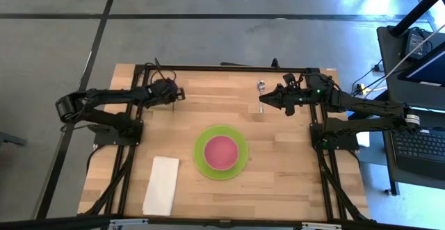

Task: Set table place
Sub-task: Put the gold fork to the right side of the green plate

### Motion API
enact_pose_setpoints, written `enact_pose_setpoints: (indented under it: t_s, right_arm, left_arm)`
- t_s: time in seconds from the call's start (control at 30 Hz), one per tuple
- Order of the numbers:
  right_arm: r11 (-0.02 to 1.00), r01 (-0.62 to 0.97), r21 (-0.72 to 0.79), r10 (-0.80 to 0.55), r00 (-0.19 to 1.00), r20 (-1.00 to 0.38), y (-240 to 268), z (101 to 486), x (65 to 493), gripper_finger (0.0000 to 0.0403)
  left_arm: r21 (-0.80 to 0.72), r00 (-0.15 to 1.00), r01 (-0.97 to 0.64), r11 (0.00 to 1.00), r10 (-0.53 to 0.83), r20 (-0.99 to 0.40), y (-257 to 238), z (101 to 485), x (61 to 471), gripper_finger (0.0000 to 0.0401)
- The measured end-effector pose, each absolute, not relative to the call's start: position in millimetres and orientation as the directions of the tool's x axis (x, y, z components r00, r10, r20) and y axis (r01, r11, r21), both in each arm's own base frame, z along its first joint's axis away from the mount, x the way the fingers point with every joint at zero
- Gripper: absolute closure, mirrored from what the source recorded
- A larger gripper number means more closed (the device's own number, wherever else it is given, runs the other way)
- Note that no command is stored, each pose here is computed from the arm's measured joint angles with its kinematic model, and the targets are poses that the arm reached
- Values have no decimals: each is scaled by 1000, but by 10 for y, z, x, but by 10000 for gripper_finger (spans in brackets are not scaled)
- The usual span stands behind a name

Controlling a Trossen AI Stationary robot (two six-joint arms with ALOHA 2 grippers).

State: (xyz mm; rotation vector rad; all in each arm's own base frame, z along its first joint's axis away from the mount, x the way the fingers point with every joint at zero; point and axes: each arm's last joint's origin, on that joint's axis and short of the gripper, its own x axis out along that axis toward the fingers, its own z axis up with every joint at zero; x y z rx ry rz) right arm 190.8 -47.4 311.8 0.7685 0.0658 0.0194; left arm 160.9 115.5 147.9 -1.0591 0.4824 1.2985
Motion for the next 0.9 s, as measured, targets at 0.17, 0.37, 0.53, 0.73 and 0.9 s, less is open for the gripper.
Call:
enact_pose_setpoints:
  t_s: [0.17, 0.37, 0.53, 0.73, 0.9]
  right_arm:
    - [719, 7, 695, 41, 998, -52, -474, 3118, 1908, 298]
    - [736, 41, 675, -7, 999, -53, -488, 3118, 1908, 298]
    - [741, 82, 667, -69, 997, -46, -511, 3119, 1923, 298]
    - [731, 22, 682, -72, 996, 45, -562, 3131, 2095, 299]
    - [694, -74, 717, -26, 991, 128, -628, 3053, 2355, 299]
  left_arm:
    - [-521, 450, -852, 44, 570, -688, 1097, 1793, 1728, 398]
    - [-800, 816, -504, 326, 482, -318, 941, 2318, 1909, 398]
    - [-855, 950, -89, 510, 300, 80, 768, 2736, 1987, 393]
    - [-807, 920, 148, 572, 221, 325, 597, 2965, 2009, 398]
    - [-809, 916, 169, 564, 212, 340, 522, 2941, 2088, 391]
